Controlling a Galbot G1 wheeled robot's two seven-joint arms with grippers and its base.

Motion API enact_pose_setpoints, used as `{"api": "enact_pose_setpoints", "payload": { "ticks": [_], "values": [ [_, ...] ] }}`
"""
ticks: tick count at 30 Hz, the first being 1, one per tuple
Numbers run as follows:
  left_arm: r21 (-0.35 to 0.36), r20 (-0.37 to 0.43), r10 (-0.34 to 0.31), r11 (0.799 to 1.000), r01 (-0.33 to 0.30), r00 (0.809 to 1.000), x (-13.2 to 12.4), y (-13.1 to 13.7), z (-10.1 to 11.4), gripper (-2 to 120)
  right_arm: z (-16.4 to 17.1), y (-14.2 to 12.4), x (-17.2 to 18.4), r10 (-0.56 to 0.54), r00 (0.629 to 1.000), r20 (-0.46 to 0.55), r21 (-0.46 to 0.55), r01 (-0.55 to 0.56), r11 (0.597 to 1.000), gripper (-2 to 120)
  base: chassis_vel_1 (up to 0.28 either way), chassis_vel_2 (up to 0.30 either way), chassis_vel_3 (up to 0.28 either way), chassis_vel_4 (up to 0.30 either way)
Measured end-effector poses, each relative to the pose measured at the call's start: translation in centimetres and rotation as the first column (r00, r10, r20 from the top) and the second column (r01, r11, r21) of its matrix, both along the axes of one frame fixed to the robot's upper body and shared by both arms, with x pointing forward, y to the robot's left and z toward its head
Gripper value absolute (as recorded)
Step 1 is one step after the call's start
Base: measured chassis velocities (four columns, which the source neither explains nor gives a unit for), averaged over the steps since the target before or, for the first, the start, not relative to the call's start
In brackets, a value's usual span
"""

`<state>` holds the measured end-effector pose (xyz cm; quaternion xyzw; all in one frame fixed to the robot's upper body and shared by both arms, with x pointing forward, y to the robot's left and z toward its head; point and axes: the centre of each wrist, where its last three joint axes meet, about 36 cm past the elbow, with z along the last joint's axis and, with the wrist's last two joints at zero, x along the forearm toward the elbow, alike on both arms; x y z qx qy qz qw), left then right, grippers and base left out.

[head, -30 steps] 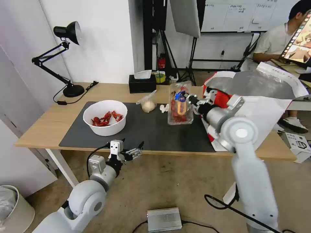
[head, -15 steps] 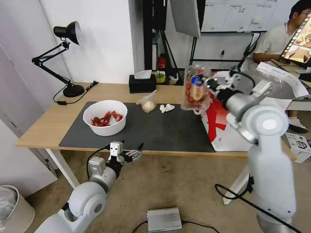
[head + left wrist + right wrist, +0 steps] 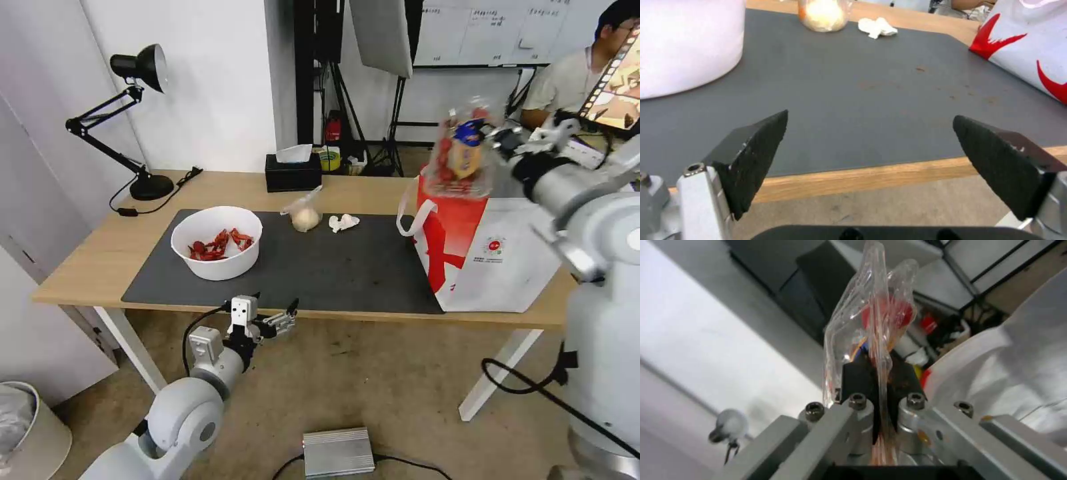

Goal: Pick up the trash from the table and place it into the takeout bag.

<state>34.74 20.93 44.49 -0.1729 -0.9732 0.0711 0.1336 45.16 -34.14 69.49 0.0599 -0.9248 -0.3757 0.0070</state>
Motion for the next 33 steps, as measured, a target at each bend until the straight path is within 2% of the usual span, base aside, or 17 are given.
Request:
{"api": "enact_pose_setpoints", "payload": {
  "ticks": [3,10,24,33],
  "values": [
    [-0.002,-0.001,-0.009,1.000,0.009,1.000,0.1,-0.2,0.0,100,-0.2,-2.2,0.0,-0.068,0.998,-0.010,0.007,0.068,0.998,2,0.000,0.000,0.000,0.000],
    [-0.005,-0.004,-0.016,1.000,0.016,1.000,0.2,-0.4,-0.2,100,-0.9,-4.7,0.3,-0.166,0.985,-0.039,-0.011,0.166,0.986,2,0.000,0.000,0.000,0.000],
    [-0.015,-0.016,-0.021,1.000,0.020,1.000,-0.1,-0.8,-0.5,100,-2.9,-5.6,1.0,-0.200,0.975,-0.100,-0.011,0.200,0.980,2,0.000,0.000,0.000,0.000],
    [-0.014,-0.023,-0.018,1.000,0.018,1.000,-0.5,-0.9,-0.8,100,-1.4,-6.2,1.2,-0.191,0.980,-0.050,0.025,0.192,0.981,2,0.000,0.000,0.000,0.000]
  ]
}}
